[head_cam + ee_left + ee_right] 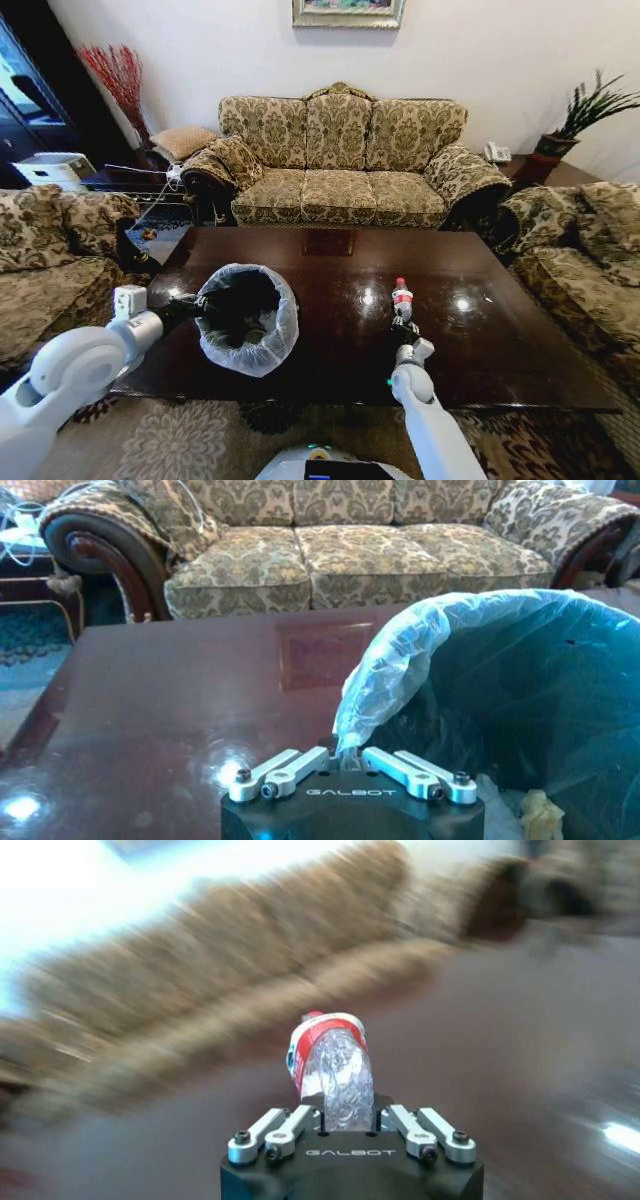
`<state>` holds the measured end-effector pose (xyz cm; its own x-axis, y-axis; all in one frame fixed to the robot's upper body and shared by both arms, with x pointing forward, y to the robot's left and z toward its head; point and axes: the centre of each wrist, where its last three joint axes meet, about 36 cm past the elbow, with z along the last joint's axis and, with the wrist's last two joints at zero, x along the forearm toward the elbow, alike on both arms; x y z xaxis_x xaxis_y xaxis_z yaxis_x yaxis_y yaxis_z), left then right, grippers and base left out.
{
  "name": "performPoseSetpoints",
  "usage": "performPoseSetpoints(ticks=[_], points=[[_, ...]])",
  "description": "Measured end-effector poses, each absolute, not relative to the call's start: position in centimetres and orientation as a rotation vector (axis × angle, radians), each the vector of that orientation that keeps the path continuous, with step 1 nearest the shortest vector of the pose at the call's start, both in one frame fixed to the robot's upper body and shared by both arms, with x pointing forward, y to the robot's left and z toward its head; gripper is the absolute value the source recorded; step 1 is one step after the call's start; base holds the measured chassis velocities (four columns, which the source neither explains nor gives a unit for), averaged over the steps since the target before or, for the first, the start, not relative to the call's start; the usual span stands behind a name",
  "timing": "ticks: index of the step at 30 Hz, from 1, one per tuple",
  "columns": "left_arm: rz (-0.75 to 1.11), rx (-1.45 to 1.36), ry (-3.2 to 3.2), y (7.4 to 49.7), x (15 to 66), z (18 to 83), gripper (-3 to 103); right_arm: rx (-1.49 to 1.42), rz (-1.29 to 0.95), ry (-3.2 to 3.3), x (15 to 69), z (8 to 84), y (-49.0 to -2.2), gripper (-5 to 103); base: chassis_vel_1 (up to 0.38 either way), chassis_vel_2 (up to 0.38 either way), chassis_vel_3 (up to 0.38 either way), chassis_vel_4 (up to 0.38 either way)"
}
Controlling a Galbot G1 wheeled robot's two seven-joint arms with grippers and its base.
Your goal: Move to the front of the table and place the trash on the table into the trash bin.
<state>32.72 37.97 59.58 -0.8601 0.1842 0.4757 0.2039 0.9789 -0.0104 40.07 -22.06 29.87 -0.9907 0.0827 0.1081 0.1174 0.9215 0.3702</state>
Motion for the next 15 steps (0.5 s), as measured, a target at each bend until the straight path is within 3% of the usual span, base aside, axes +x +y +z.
performPoseSetpoints(ticks=[4,6,7,10,15], points=[[-0.066,-0.256,-2.631,38.6,33.4,59.7,0,0.165,-0.675,-3.117,39.8,33.5,-20.2,21,0.0,0.0,0.0,0.0],[-0.072,-0.223,-2.625,39.6,34.2,59.7,0,0.525,-0.766,-3.189,39.3,38.4,-18.0,21,0.0,0.0,0.0,0.0],[-0.072,-0.223,-2.625,39.6,34.2,59.7,0,0.525,-0.766,-3.189,39.3,38.4,-18.0,21,0.0,0.0,0.0,0.0],[-0.087,-0.132,-2.631,41.4,35.4,59.2,0,1.006,-0.833,-3.103,37.0,44.2,-15.4,21,0.0,0.0,0.0,0.0],[-0.221,0.048,-2.687,44.2,37.3,58.8,0,1.352,-0.827,-2.813,32.1,49.0,-14.1,21,0.0,0.0,0.0,0.0]])
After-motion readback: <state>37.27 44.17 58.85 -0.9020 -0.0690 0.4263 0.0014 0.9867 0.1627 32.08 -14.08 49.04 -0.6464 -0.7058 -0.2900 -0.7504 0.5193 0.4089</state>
